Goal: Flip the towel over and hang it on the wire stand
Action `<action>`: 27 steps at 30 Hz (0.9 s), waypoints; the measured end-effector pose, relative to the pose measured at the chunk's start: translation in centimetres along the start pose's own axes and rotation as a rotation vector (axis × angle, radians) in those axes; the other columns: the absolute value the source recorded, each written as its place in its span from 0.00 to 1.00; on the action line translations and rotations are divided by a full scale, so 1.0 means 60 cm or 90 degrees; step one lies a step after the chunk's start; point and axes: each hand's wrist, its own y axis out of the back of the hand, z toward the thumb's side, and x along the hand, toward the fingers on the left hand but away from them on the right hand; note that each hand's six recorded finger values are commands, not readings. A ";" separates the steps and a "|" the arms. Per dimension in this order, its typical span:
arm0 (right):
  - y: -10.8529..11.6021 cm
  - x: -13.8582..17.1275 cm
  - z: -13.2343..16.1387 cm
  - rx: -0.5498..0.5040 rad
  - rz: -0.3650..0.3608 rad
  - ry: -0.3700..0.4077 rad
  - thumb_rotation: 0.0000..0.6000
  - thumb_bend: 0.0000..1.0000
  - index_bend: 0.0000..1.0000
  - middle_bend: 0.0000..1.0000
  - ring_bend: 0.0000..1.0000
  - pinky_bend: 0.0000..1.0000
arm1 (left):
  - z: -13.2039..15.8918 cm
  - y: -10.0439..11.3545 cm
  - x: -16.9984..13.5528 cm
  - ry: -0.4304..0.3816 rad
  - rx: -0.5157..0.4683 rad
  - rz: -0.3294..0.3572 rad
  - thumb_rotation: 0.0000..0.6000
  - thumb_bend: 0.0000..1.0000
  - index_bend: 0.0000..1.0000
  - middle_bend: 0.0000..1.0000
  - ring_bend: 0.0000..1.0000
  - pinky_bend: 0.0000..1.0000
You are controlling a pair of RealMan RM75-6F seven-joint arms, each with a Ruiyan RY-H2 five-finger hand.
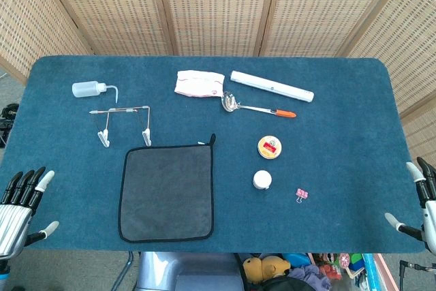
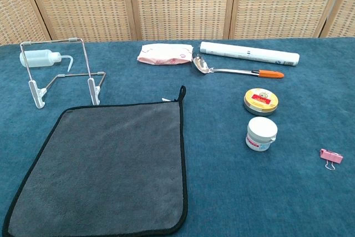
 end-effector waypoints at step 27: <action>0.003 -0.004 -0.006 -0.004 -0.002 -0.011 1.00 0.00 0.00 0.00 0.00 0.00 | 0.001 -0.049 0.067 -0.092 0.007 -0.042 1.00 0.15 0.00 0.00 0.00 0.00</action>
